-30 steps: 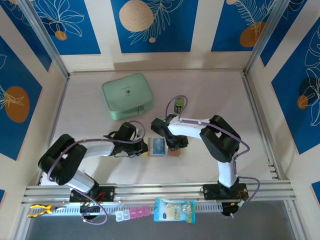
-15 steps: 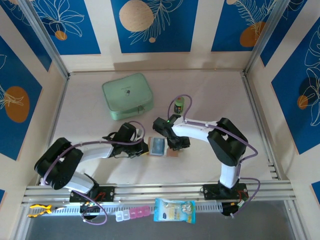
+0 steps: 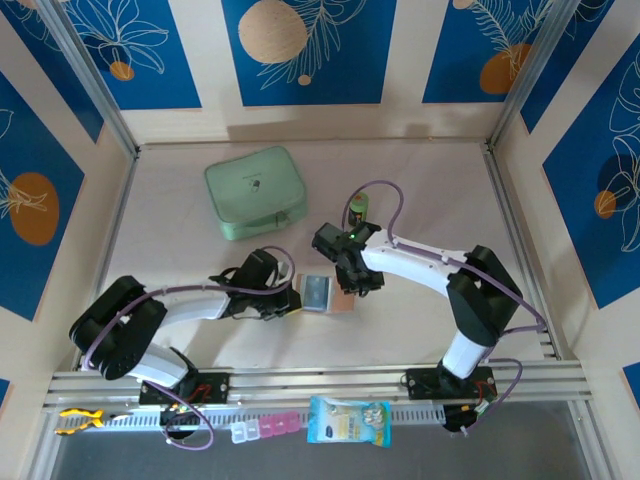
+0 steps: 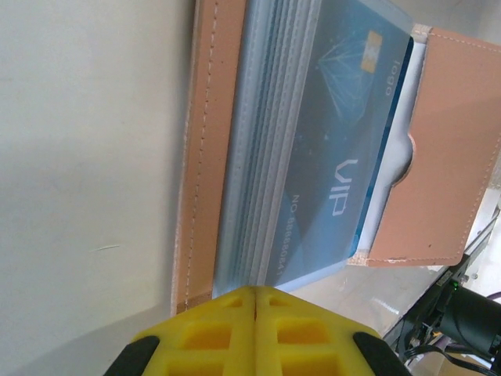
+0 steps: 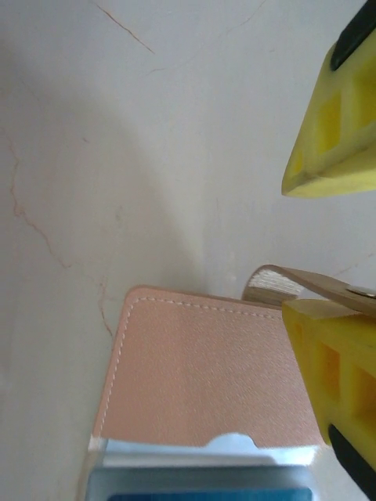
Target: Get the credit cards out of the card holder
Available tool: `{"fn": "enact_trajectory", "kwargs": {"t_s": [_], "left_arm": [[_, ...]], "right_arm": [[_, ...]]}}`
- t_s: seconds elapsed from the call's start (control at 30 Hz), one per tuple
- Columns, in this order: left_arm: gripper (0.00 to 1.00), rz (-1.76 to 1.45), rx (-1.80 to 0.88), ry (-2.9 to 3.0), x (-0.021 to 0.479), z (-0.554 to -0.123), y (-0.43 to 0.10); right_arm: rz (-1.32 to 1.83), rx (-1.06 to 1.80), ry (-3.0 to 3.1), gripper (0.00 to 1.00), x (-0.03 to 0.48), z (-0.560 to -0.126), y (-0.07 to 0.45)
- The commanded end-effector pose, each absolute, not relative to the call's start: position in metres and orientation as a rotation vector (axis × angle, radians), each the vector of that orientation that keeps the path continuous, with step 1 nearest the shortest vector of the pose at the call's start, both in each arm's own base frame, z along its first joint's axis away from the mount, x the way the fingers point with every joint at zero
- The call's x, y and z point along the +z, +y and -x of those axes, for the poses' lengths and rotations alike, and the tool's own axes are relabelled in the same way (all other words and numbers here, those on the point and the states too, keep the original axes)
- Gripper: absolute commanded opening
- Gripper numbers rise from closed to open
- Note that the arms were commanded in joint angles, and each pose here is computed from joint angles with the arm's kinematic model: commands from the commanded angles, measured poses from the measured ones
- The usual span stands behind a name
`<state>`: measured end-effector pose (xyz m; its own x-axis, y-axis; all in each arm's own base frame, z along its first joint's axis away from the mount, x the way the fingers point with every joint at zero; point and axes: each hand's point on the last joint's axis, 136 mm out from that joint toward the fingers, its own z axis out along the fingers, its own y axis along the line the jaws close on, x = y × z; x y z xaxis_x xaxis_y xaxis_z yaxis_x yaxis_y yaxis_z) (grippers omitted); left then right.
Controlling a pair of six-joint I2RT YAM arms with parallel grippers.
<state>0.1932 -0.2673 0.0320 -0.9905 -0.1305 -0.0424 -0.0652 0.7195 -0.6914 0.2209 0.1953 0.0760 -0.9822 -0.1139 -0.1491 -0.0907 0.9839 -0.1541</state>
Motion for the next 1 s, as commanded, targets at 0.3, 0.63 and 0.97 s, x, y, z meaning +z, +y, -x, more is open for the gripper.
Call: {"fn": "enact_trajectory", "kwargs": {"t_s": [0.3,0.63,0.97], "left_arm": [[0.06,0.186,-1.093,2.863,0.022,-0.186,-0.263],[0.05,0.184,-1.093,2.865,0.022,-0.186,-0.263],[0.05,0.182,-1.038,2.802,0.04,-0.193,-0.255]], "right_arm": [[0.172,0.122,2.966,0.34,0.111,-0.218,0.254],[0.187,0.3,3.065,0.29,0.084,-0.201,0.303],[0.076,0.085,3.117,0.29,0.043,-0.21,0.255]]}}
